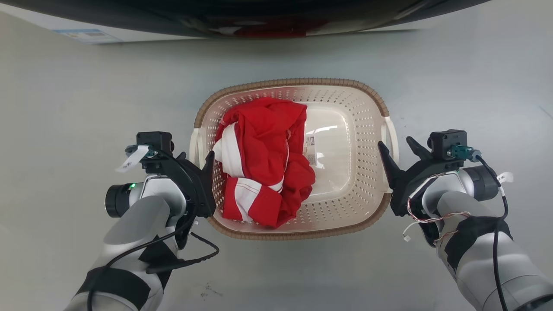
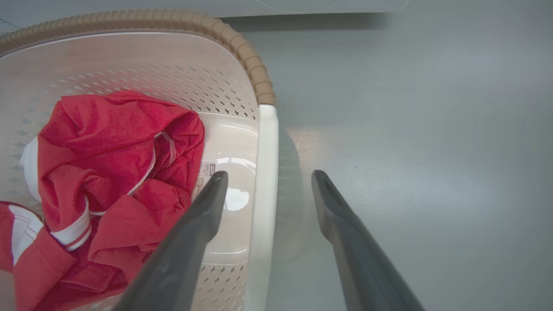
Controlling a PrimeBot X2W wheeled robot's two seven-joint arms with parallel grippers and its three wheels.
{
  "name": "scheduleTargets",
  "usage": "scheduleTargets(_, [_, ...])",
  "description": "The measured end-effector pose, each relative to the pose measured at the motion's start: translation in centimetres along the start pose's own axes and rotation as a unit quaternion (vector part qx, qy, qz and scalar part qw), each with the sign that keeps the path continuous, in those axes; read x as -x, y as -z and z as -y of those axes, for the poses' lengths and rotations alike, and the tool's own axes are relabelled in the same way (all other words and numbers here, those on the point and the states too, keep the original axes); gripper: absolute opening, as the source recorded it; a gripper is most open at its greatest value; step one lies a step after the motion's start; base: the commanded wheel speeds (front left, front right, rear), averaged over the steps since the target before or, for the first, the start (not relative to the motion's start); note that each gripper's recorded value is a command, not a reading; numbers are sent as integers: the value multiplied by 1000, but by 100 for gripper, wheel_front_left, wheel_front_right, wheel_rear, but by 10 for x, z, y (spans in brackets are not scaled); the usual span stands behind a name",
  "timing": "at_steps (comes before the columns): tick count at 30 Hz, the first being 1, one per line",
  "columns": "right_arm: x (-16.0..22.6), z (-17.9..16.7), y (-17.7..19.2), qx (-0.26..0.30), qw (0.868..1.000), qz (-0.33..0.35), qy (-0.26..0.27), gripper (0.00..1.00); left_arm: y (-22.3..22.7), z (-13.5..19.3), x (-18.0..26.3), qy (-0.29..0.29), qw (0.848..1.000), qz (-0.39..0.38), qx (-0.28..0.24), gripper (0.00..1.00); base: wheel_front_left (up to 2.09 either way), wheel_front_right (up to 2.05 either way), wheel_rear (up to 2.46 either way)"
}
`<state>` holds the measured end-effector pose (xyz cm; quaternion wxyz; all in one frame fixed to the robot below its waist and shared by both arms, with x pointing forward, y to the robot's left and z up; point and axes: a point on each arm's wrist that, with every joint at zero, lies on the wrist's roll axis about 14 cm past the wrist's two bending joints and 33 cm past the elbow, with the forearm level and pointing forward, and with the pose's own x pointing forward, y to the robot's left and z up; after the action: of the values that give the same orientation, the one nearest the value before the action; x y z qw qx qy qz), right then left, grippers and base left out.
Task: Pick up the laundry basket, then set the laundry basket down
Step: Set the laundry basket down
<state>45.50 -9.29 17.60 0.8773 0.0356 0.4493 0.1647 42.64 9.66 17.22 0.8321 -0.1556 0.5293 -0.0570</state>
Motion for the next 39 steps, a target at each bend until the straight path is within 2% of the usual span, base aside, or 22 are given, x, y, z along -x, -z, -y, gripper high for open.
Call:
scheduleTargets(9, [25, -1, -17, -27, 999, 44, 10, 100, -19, 0, 24, 4, 996, 79, -42, 100, 0, 0, 0])
scheduleTargets(20, [71, 0, -50, -58, 991, 119, 25, 100, -39, 24, 63, 31, 988, 149, -39, 100, 0, 0, 0])
scheduleTargets(27, [97, -10, -78, -63, 982, 177, 26, 100, -66, 33, 90, 35, 977, 207, -26, 100, 0, 0, 0])
scheduleTargets(39, [155, -9, -121, -36, 958, 279, 48, 100, -94, 39, 145, 26, 953, 299, -53, 100, 0, 0, 0])
